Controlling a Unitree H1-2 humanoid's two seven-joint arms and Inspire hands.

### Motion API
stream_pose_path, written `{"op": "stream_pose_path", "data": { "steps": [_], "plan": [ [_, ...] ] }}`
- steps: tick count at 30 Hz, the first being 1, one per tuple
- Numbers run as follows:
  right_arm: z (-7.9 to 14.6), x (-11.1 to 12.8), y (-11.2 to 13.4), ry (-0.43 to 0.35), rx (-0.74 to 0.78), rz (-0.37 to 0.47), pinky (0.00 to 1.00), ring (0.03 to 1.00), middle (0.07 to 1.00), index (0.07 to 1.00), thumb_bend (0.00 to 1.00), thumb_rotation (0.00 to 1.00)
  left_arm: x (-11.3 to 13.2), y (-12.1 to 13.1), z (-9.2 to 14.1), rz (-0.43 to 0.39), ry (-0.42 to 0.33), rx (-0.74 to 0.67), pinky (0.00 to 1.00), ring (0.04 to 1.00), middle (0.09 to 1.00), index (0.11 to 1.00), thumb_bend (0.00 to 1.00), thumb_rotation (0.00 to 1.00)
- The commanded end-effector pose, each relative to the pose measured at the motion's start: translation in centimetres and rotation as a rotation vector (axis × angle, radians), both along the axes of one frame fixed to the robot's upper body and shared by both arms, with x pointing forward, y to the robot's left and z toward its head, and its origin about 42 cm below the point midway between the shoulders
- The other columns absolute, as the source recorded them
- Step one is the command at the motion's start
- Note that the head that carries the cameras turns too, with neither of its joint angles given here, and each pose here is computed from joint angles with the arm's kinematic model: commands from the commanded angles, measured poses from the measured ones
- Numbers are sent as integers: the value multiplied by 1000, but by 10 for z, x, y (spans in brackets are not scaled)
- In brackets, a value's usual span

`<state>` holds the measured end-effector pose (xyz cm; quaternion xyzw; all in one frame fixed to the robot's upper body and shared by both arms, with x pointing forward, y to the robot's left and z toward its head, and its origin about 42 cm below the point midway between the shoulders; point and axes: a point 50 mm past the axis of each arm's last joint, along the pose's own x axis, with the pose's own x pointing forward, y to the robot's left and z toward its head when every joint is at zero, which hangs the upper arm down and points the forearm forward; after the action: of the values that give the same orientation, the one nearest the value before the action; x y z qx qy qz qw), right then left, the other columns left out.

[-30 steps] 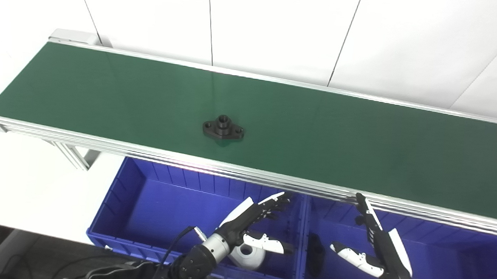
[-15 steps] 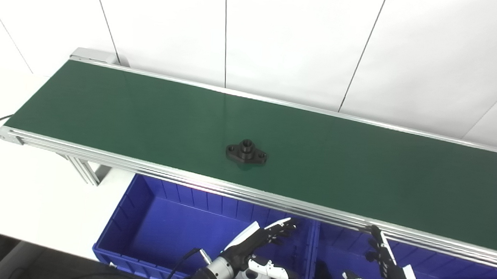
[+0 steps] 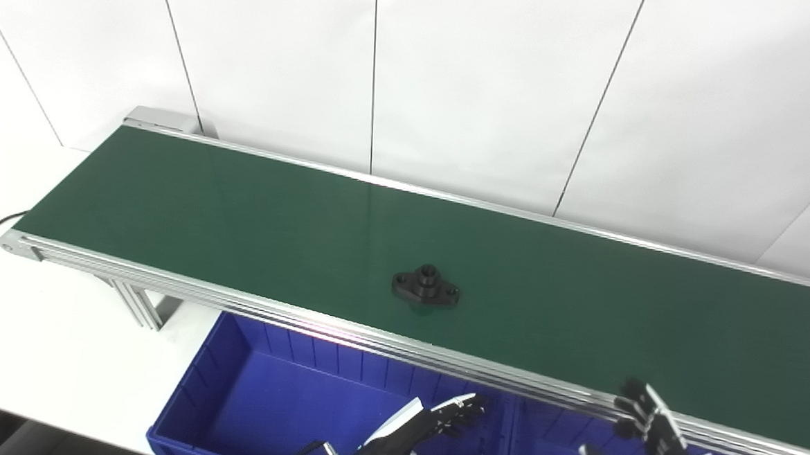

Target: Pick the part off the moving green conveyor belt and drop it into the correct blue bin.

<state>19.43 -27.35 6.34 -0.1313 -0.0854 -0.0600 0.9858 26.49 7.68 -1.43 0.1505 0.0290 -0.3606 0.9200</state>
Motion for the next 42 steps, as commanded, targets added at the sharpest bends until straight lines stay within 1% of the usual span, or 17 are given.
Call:
{"op": "stream_pose_path", "data": {
  "steps": [1,5,10,11,13,16,17,18,20,23,24,27,28,33,37,40,42],
  "plan": [
    [27,11,1,-144,-8,18,743,810,839,854,806,507,11,-4,12,2,-67,-39,816,876,907,924,785,439],
    [47,25,2,-222,-18,44,745,790,823,844,794,467,11,-5,9,12,-57,-35,813,874,906,924,793,439],
    [62,41,4,-275,-45,89,736,774,811,840,750,417,12,-7,5,10,-48,-24,824,884,913,926,806,454],
    [64,45,4,-283,-53,100,744,775,810,838,731,390,12,-8,5,9,-48,-22,832,887,913,926,798,451],
    [70,54,6,-292,-75,132,760,784,813,839,717,349,13,-9,5,8,-49,-18,836,888,912,924,796,449],
    [78,68,11,-274,-150,150,760,786,800,828,722,272,14,-9,4,9,-51,-14,831,884,907,920,791,442],
    [81,74,12,-269,-181,157,728,768,783,815,736,185,15,-9,4,8,-51,-12,833,885,907,919,785,439],
    [84,79,14,-266,-209,163,708,755,772,806,748,148,15,-8,4,7,-49,-10,832,884,906,918,786,439],
    [87,88,17,-260,-252,172,694,748,767,800,759,136,17,-7,3,6,-48,-4,833,884,906,917,789,443],
    [89,108,20,-220,-297,201,684,745,768,797,787,123,17,-3,2,6,-41,-4,835,885,909,920,787,435],
    [89,113,21,-209,-310,208,690,745,773,803,793,151,17,-2,2,7,-41,-3,834,884,908,920,789,437],
    [92,131,26,-179,-366,225,684,739,779,809,800,180,17,2,2,14,-51,0,830,880,906,917,785,440],
    [92,135,27,-171,-381,230,678,736,782,812,800,208,17,4,3,17,-54,0,828,878,904,915,782,439],
    [98,161,38,-122,-492,244,665,734,778,809,816,273,18,13,4,41,-63,-6,817,868,896,907,779,436],
    [102,176,47,-109,-559,243,682,744,764,793,826,263,19,21,6,41,-79,1,818,866,893,906,758,441],
    [106,189,53,-55,-630,237,693,761,776,797,830,281,20,29,9,40,-80,-6,813,865,893,906,755,451],
    [107,197,55,-21,-673,233,691,772,790,804,833,291,21,33,11,40,-84,-11,809,863,891,904,746,437]
  ]
}}
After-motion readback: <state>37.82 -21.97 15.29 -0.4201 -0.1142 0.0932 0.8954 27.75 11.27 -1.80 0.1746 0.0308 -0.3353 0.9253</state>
